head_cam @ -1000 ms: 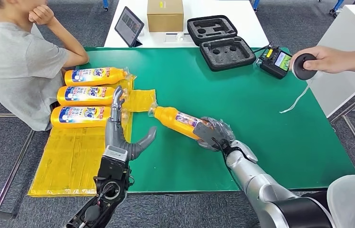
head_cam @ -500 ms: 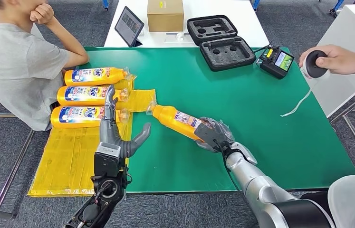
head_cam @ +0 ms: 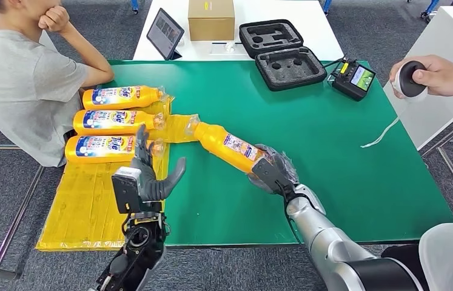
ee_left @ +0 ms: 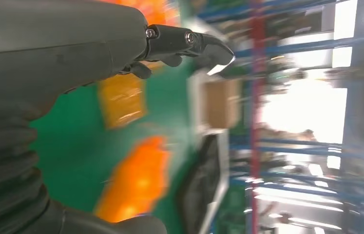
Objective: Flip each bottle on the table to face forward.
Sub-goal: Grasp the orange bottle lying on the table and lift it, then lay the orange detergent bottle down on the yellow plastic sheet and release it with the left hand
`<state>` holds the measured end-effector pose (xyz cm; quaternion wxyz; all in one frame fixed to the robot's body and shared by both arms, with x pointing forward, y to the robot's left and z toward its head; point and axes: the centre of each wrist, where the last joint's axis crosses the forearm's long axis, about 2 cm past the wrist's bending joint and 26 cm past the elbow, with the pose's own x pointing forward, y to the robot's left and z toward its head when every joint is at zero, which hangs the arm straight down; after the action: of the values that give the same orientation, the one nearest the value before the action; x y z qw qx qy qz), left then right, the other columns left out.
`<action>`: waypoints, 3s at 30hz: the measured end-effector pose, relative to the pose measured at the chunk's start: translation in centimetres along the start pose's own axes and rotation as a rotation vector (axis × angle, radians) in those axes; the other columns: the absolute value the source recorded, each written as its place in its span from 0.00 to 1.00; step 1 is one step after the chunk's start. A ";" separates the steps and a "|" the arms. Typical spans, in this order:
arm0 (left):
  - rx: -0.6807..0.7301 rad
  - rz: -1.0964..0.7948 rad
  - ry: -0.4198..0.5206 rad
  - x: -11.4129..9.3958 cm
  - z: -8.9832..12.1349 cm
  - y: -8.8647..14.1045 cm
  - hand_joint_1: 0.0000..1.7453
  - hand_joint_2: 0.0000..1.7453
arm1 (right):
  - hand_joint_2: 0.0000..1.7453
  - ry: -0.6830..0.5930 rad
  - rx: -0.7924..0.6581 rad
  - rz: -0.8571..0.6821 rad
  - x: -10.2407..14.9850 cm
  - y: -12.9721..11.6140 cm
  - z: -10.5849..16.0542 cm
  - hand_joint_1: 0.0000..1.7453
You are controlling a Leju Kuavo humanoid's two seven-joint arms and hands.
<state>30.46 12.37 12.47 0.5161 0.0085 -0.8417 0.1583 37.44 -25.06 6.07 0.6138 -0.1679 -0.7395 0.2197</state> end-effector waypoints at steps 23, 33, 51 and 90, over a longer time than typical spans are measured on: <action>-0.001 0.033 0.256 -3.9 2.3 -0.8 0.00 1.00 | 1.00 -0.033 -0.035 -0.050 1.2 1.5 0.0 1.00; -0.060 0.154 0.422 -4.6 2.6 -2.0 0.00 1.00 | 1.00 -0.080 -0.018 -0.056 2.4 2.8 -0.2 1.00; -0.075 0.238 0.499 -4.5 1.0 -3.4 0.00 1.00 | 1.00 -0.130 0.038 -0.051 3.7 4.3 -0.3 1.00; -0.026 0.345 0.500 -3.8 -0.6 -4.6 0.00 1.00 | 1.00 -0.164 0.085 -0.104 5.4 6.9 0.3 1.00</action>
<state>33.63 7.63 10.57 0.6730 -0.1805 -0.6795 0.2298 35.92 -16.44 6.89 0.5683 -0.0845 -0.7849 0.2320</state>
